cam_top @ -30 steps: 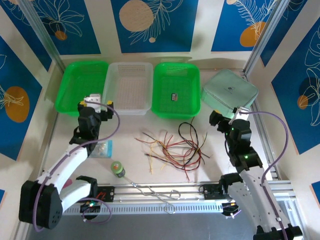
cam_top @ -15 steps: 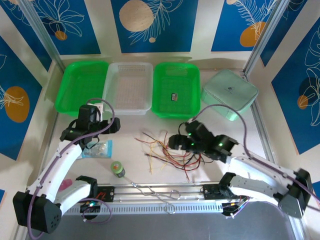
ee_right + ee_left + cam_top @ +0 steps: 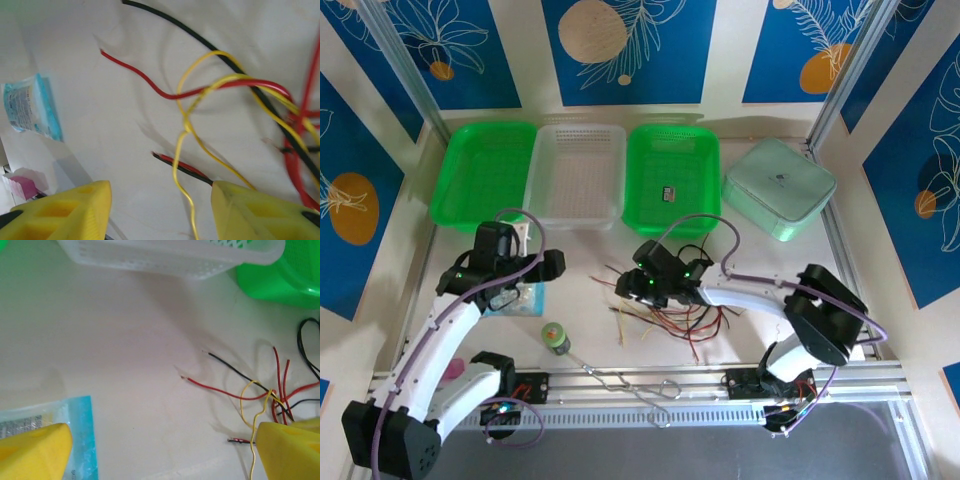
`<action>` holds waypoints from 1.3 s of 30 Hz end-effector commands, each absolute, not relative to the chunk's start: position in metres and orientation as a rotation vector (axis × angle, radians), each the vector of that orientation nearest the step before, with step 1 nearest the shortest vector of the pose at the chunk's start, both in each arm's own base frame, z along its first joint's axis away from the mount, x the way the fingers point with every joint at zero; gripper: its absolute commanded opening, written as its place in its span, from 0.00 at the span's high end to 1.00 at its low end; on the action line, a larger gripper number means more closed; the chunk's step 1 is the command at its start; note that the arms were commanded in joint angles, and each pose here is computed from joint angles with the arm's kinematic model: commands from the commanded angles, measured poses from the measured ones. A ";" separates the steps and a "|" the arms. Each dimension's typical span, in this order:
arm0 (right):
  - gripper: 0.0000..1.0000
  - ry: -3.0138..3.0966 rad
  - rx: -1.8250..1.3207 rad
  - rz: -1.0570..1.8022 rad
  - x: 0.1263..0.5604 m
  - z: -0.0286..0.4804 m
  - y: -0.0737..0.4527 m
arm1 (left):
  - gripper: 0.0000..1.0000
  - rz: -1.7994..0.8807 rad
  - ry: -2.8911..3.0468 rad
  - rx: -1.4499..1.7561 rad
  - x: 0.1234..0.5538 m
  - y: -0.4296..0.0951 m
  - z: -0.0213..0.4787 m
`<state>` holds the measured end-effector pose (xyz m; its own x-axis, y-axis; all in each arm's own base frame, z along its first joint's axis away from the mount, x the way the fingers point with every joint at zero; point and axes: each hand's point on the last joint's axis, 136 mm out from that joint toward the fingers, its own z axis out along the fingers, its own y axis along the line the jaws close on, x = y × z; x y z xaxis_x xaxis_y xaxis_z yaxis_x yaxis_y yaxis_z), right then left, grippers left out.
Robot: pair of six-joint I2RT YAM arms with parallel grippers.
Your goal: Untangle the cables
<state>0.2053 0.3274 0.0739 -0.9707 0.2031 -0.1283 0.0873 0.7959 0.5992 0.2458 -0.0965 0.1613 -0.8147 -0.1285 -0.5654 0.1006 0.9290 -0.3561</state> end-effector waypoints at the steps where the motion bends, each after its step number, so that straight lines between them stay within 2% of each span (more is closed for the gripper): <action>1: 0.49 2.801 0.241 1.024 0.212 0.078 0.351 | 0.07 -0.592 2.465 -0.018 0.242 -0.108 0.163; 12: 0.55 2.917 0.288 0.954 0.208 0.038 0.363 | 0.06 -0.584 2.476 -0.026 0.243 -0.107 0.159; 15: 0.62 2.918 0.276 0.947 0.209 0.035 0.364 | 0.06 -0.576 2.472 -0.027 0.243 -0.106 0.160; 19: 0.84 2.896 0.263 0.970 0.211 0.040 0.363 | 0.06 -0.570 2.472 -0.039 0.244 -0.105 0.161; 22: 1.00 2.849 0.216 1.001 0.211 0.059 0.360 | 0.07 -0.589 2.448 -0.042 0.247 -0.107 0.171; 32: 1.00 2.533 -0.113 1.200 0.214 0.188 0.334 | 0.16 -0.795 2.203 0.202 0.256 -0.144 0.245; 39: 1.00 2.321 -0.195 1.411 0.220 0.250 0.310 | 0.15 -0.937 2.032 0.310 0.252 -0.172 0.312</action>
